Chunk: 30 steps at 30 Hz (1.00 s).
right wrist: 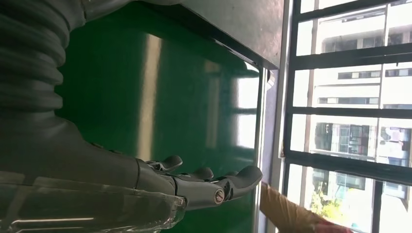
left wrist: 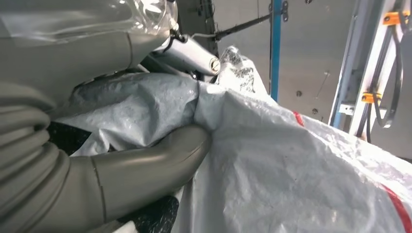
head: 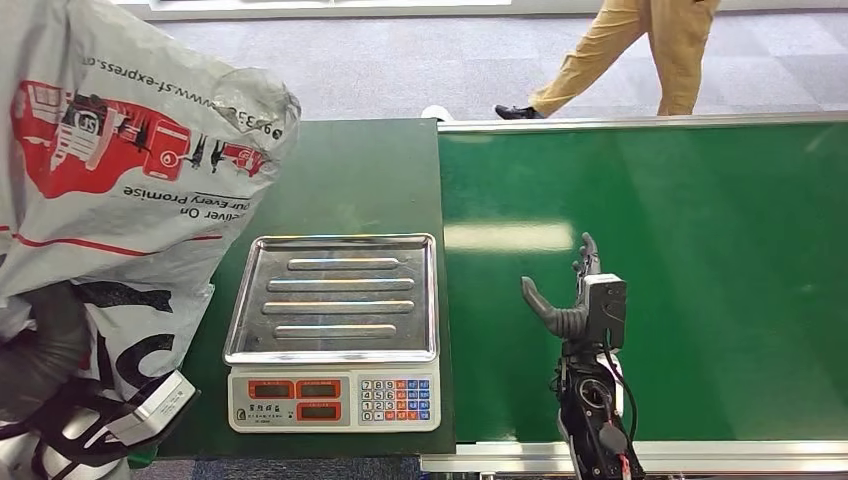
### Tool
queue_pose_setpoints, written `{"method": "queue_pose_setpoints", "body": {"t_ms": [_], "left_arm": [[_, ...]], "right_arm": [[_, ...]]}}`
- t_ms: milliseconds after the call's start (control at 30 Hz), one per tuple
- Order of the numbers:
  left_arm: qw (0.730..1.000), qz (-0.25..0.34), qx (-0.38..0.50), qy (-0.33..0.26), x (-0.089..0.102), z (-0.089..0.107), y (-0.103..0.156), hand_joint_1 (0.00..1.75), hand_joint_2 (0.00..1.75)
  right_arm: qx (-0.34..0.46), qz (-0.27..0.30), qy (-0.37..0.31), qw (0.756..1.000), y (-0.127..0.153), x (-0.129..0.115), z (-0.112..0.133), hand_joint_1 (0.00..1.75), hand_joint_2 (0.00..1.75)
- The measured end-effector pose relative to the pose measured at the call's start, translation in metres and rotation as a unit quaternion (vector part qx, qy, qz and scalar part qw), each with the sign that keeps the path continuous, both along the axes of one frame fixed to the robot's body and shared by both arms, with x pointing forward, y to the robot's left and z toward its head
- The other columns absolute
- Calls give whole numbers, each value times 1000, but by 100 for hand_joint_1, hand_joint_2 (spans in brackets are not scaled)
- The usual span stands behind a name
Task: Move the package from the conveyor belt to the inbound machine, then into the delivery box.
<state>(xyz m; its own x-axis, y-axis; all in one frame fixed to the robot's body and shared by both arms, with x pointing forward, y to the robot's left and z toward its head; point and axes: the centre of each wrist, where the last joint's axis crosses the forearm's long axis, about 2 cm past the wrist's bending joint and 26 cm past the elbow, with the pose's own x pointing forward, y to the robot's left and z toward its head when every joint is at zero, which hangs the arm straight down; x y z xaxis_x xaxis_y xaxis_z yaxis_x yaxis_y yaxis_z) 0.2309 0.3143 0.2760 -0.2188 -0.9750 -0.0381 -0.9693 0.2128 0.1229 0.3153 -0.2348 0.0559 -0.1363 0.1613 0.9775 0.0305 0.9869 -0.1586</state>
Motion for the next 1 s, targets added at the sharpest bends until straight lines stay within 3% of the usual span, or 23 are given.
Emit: {"method": "queue_pose_setpoints", "body": {"t_ms": [167, 400, 767, 1000], "left_arm": [[999, 31, -7, 11, -2, -5, 11, 175, 175], [995, 79, -16, 56, -1, -24, 32, 175, 175], [974, 134, -76, 163, 14, -78, 58, 175, 175], [945, 183, -165, 216, 16, -122, 95, 175, 175]], "right_arm": [[-9, 5, -1, 1000, -1, -2, 1, 0, 175], [18, -31, -1, 999, -4, -4, -1, 0, 175], [4, -29, -1, 1000, -6, -12, -3, 0, 175], [-10, -13, 1, 1000, -5, -16, -2, 0, 175]]}}
